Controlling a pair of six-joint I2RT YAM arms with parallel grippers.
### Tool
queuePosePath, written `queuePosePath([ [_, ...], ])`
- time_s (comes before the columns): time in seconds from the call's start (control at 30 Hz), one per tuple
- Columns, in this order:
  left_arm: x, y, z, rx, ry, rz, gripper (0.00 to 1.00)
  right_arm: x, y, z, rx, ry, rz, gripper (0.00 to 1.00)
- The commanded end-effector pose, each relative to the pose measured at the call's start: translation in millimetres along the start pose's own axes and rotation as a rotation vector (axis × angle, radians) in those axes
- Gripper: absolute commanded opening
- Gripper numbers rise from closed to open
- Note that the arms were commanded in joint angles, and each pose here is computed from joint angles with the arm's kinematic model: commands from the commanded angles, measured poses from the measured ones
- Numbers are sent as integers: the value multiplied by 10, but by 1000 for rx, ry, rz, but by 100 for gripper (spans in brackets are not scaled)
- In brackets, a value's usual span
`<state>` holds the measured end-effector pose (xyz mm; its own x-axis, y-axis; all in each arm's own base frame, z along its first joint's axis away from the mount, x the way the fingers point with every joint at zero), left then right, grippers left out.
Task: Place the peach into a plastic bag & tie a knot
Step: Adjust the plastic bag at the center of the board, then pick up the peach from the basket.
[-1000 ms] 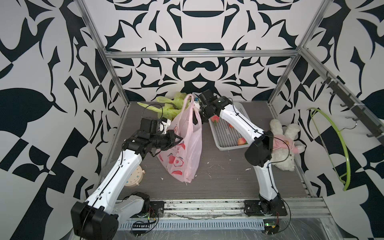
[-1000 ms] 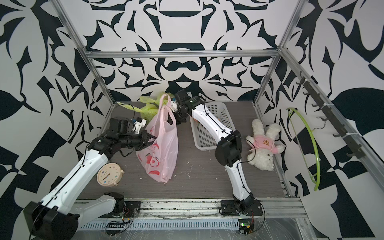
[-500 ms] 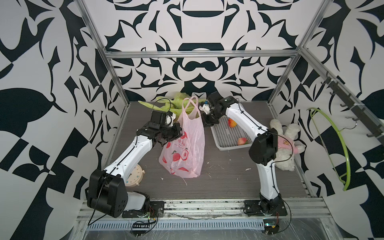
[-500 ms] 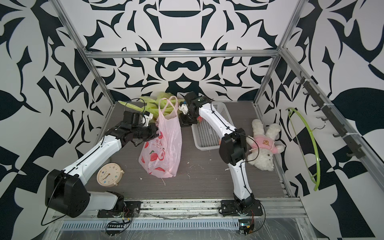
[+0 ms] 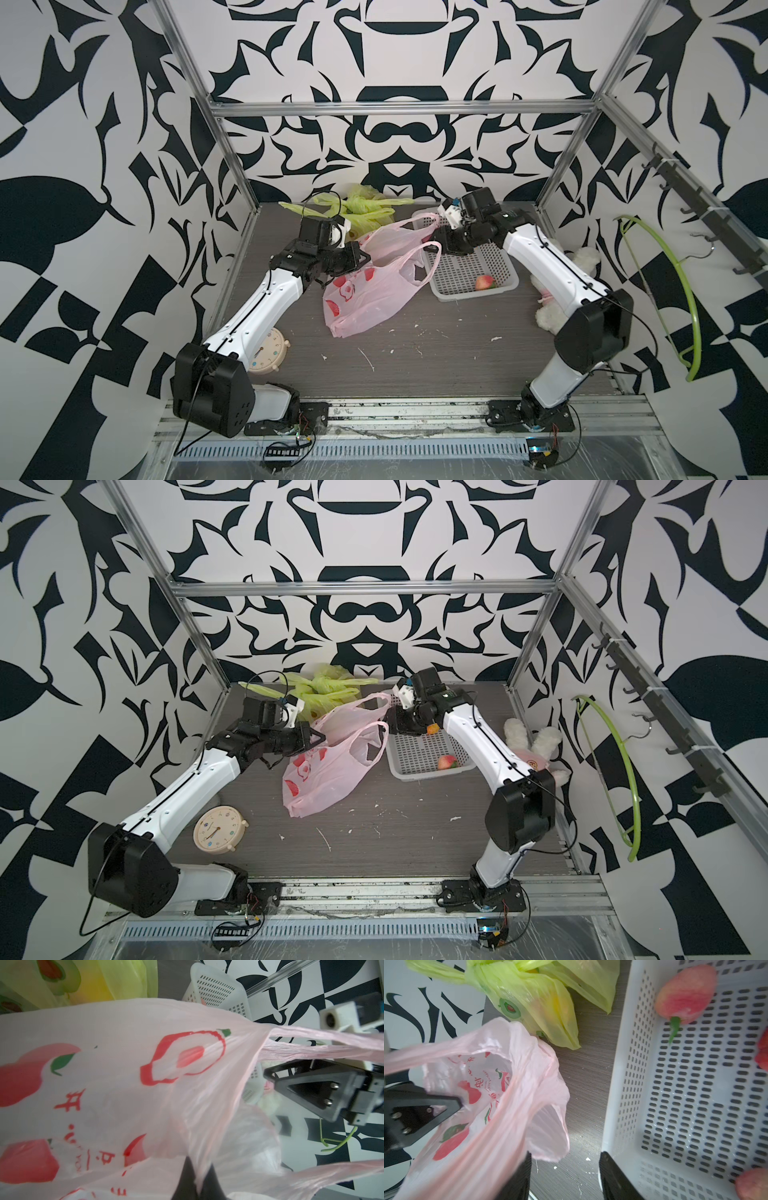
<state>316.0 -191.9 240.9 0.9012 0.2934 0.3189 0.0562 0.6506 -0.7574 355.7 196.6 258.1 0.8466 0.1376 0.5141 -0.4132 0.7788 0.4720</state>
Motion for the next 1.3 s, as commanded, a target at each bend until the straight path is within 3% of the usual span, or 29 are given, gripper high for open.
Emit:
queuePosePath([
  [0.0, 24, -39, -48, -37, -2, -10, 0, -2, -78, 351, -27, -116, 14, 58],
  [0.23, 49, -74, -58, -50, 0, -11, 0, -46, -883, 531, -278, -176, -140, 70],
  [0.33, 57, -83, -51, -55, -7, -13, 0, 88, -1180, 351, -373, -141, -184, 73],
  [0.47, 59, -87, -59, -60, -3, -9, 0, 244, -1602, 42, -505, -90, -226, 87],
  [0.53, 49, -92, -63, -63, 3, -9, 0, 291, -1769, -95, -552, -58, -236, 87],
  [0.97, 27, -109, -53, -77, 14, -5, 0, 515, -2154, -813, -558, 40, -234, 92],
  [1.13, 31, -136, -36, -83, 13, -9, 0, 492, -2144, -977, -518, 69, -243, 80],
  [1.27, 27, -126, -54, -82, 19, -6, 0, 452, -2056, -939, -499, 57, -236, 59],
])
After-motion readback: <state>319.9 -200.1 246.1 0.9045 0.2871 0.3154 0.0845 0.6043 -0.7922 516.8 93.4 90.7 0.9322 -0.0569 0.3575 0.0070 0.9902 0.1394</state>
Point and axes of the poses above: each gripper's point midway between its finger pads, its own z axis back along the fingers, its own y axis along the line the jaws close on, x = y × z, the point moved 3 cm from there along z, back along the fingers, and after that the axes turned 9 degrees about z, right-handed, at the moved point
